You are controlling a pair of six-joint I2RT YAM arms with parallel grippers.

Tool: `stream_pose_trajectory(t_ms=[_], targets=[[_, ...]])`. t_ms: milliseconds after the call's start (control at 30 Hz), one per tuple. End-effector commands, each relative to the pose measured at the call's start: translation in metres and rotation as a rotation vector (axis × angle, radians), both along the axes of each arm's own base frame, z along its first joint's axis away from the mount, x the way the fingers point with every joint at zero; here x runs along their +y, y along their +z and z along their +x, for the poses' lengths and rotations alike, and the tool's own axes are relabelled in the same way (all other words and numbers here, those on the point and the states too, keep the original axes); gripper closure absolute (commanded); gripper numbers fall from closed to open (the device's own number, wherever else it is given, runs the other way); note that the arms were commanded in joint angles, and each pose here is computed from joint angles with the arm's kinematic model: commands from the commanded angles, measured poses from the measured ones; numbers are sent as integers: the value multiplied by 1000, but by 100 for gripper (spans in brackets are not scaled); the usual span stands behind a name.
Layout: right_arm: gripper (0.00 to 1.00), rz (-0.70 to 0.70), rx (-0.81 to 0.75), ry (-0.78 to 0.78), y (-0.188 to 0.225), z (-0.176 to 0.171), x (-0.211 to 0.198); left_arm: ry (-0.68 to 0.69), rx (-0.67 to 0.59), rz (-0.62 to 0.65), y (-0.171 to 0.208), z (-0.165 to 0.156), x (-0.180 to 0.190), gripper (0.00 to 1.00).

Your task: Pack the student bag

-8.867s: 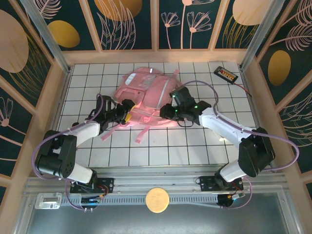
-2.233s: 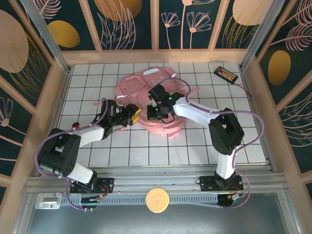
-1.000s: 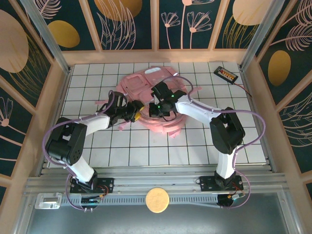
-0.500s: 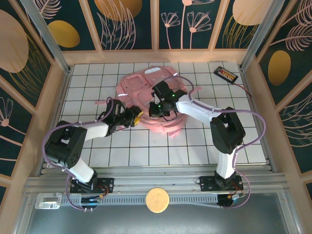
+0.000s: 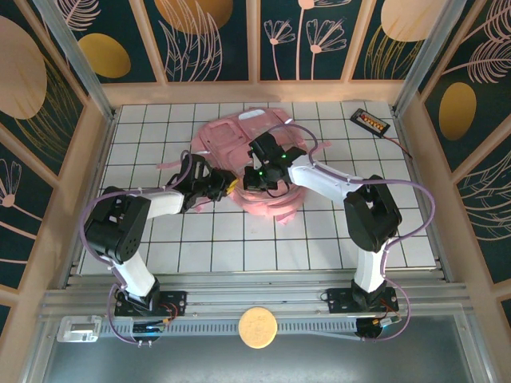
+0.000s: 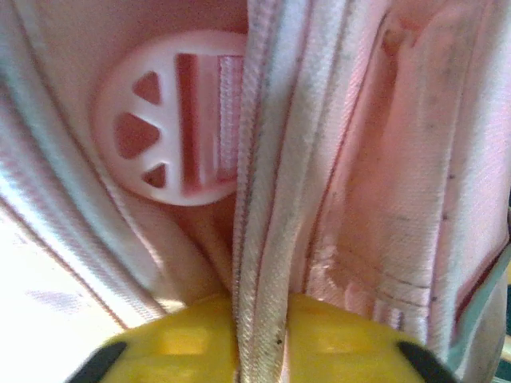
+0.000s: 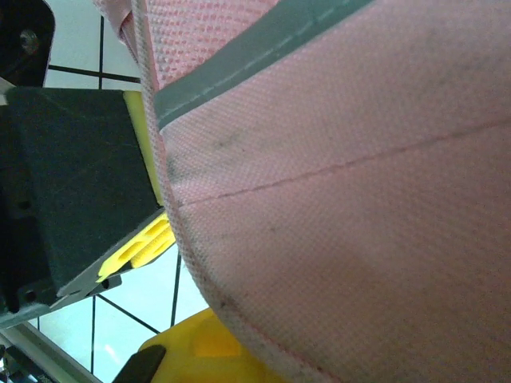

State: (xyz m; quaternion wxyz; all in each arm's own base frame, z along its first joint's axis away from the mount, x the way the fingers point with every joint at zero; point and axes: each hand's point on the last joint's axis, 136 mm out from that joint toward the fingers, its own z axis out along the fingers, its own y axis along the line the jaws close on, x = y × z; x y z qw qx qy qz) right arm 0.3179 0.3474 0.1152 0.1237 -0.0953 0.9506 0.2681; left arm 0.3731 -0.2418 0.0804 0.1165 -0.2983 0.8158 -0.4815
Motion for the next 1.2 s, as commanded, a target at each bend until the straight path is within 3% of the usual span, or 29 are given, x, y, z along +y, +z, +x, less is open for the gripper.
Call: stream_pose_trajectory(t_ms=[0, 233, 633, 1167], targets=[[100, 17, -1, 20, 10, -6, 10, -1, -45, 5, 6, 9, -3, 100], [100, -109, -22, -48, 8, -4, -31, -10, -59, 72, 4, 7, 3, 100], [100, -106, -51, -123, 14, 24, -95, -43, -98, 125, 16, -1, 10, 100], [100, -21, -9, -45, 11, 23, -78, -34, -102, 150, 17, 5, 28, 100]])
